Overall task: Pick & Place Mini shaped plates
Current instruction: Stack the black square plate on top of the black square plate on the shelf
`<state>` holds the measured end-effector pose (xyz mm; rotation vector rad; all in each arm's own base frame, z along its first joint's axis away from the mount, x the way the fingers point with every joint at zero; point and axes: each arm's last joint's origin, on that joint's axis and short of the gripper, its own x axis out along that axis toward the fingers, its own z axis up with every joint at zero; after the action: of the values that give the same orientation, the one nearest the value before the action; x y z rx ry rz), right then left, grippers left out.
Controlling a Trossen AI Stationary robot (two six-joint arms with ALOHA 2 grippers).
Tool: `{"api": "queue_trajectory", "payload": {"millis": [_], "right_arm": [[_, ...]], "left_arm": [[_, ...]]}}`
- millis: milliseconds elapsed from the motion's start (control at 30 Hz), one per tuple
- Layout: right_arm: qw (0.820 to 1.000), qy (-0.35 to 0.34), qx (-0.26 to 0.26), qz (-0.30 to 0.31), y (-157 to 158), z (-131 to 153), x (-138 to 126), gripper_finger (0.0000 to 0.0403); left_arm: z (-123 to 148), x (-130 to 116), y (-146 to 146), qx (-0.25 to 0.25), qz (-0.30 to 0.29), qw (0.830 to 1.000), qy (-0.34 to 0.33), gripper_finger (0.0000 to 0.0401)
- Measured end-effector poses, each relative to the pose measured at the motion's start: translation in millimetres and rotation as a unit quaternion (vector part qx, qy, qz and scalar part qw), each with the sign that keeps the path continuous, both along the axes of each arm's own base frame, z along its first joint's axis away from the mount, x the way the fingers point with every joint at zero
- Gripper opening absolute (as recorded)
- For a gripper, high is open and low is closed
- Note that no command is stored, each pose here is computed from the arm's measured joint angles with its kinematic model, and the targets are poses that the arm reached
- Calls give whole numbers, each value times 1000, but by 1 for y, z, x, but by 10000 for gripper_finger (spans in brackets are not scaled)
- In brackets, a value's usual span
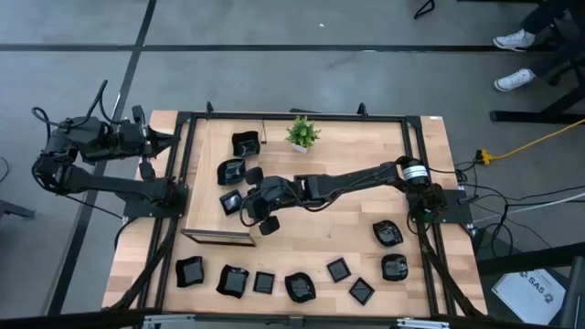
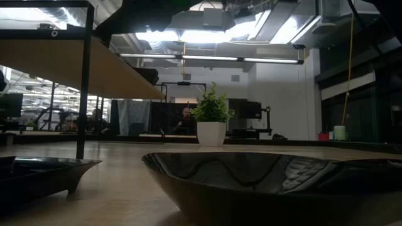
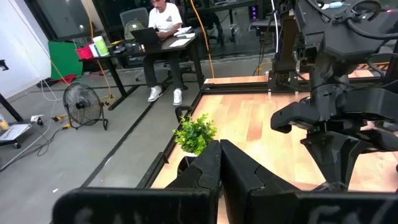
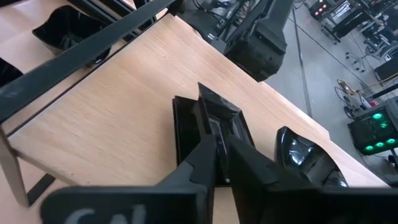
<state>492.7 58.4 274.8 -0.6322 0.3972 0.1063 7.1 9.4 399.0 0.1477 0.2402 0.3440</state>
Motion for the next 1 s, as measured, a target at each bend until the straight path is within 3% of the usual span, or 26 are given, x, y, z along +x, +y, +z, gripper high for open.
{"api": "queue_trajectory", "payload": {"millis": [400,633,1000], "right_arm": [[999,16,34,-12,0,-3,-1,112],[996,68,47,-14,5,-6,-10,162],[987,128,99,1,43,45,-64,163]], "left_arm": [[0,0,0,0,0,1000,0,4],[0,0,0,0,0,1000,0,4],[0,0,0,0,0,1000,0,4]]}}
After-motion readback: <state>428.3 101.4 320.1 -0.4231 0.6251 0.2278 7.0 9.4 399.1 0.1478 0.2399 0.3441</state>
